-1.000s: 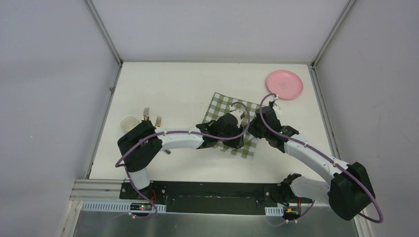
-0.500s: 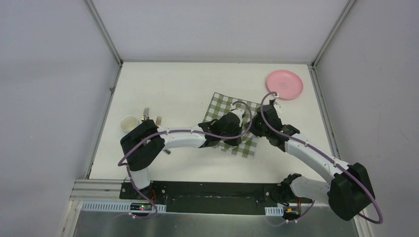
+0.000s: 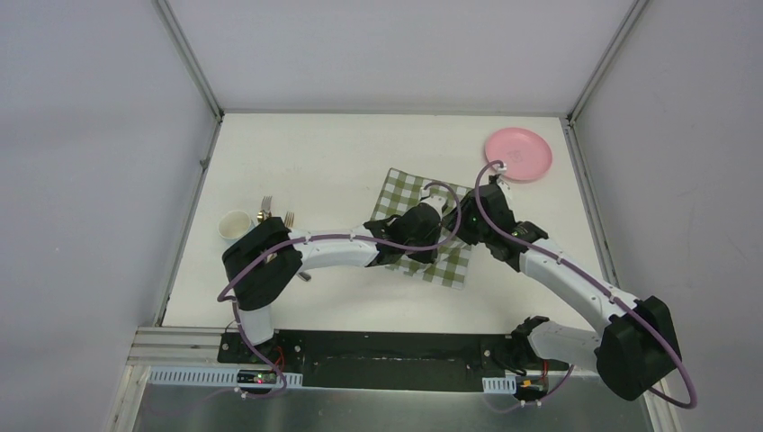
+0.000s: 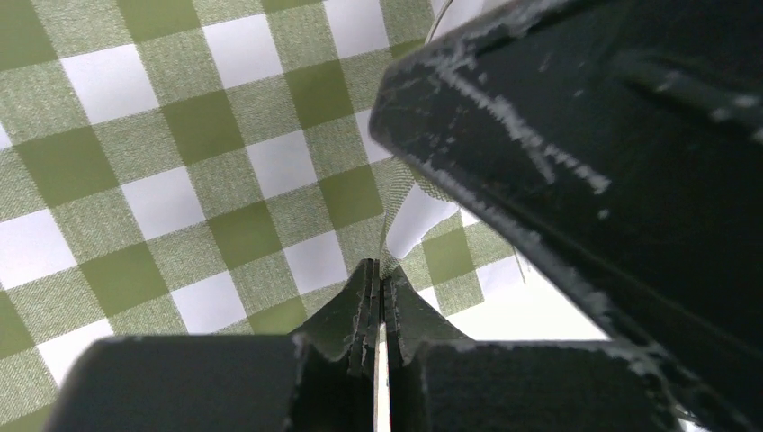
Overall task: Set the dinner table for one person
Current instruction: Flatten out the napkin at the center of the board.
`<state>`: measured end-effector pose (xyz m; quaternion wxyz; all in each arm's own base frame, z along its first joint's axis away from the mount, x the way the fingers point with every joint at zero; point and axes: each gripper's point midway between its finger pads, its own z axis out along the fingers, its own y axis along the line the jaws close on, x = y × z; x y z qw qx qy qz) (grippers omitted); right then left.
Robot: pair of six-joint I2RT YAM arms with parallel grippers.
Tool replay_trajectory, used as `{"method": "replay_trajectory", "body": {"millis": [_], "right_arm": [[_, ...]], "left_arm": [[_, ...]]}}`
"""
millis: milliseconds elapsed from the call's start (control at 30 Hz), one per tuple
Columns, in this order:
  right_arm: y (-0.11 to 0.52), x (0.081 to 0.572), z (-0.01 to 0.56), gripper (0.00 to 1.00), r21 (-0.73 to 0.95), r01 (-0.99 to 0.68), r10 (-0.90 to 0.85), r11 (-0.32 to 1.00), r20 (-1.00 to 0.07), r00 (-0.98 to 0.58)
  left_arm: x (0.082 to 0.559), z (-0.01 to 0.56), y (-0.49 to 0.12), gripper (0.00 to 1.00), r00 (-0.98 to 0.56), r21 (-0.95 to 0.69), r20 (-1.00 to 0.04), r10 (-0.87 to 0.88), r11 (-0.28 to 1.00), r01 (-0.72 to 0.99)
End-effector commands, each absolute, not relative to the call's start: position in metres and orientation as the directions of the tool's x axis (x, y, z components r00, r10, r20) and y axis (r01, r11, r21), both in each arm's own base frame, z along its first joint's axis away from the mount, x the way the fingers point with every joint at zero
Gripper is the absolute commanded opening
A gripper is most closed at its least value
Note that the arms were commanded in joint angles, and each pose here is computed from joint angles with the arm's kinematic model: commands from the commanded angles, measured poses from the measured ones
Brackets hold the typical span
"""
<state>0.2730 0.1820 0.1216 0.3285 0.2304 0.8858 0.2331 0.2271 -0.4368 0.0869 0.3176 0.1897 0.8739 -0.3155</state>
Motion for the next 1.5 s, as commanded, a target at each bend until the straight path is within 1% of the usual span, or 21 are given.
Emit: {"method": "replay_trajectory", "body": {"millis": [0, 67, 233, 467, 667, 833, 933, 1133, 1467], "right_arm": [[0.186, 0.288, 0.146, 0.40, 0.582, 0.202, 0.545, 0.788, -0.505, -0.669], [0.184, 0.290, 0.145, 0.46, 0.573, 0.202, 0.537, 0.794, -0.507, -0.674], [0.158, 0.292, 0.140, 0.51, 0.558, 0.270, 0.578, 0.784, -0.501, -0.644], [0.118, 0.282, 0.118, 0.52, 0.550, 0.398, 0.666, 0.735, -0.473, -0.577], [0.114, 0.272, 0.098, 0.55, 0.531, 0.453, 0.687, 0.716, -0.423, -0.590], [0.113, 0.271, 0.084, 0.57, 0.535, 0.474, 0.705, 0.699, -0.405, -0.583], [0.113, 0.274, 0.080, 0.58, 0.538, 0.486, 0.715, 0.689, -0.398, -0.574], [0.105, 0.288, 0.082, 0.61, 0.540, 0.501, 0.732, 0.677, -0.423, -0.533], [0.096, 0.315, 0.082, 0.62, 0.558, 0.518, 0.759, 0.648, -0.418, -0.499]], "left_arm": [[0.233, 0.121, -0.438, 0.00, -0.677, -0.407, -0.728, 0.108, 0.727, 0.553], [0.233, 0.124, -0.437, 0.00, -0.676, -0.407, -0.730, 0.106, 0.727, 0.553], [0.234, 0.131, -0.432, 0.00, -0.667, -0.403, -0.739, 0.094, 0.732, 0.549], [0.237, 0.145, -0.422, 0.00, -0.642, -0.388, -0.763, 0.066, 0.748, 0.538], [0.238, 0.146, -0.420, 0.00, -0.640, -0.381, -0.765, 0.065, 0.756, 0.533], [0.237, 0.146, -0.421, 0.00, -0.644, -0.391, -0.762, 0.061, 0.750, 0.534], [0.236, 0.149, -0.422, 0.00, -0.645, -0.398, -0.762, 0.056, 0.745, 0.535], [0.231, 0.148, -0.419, 0.00, -0.654, -0.415, -0.755, 0.047, 0.738, 0.532], [0.227, 0.151, -0.419, 0.00, -0.655, -0.426, -0.755, 0.039, 0.729, 0.535]]}}
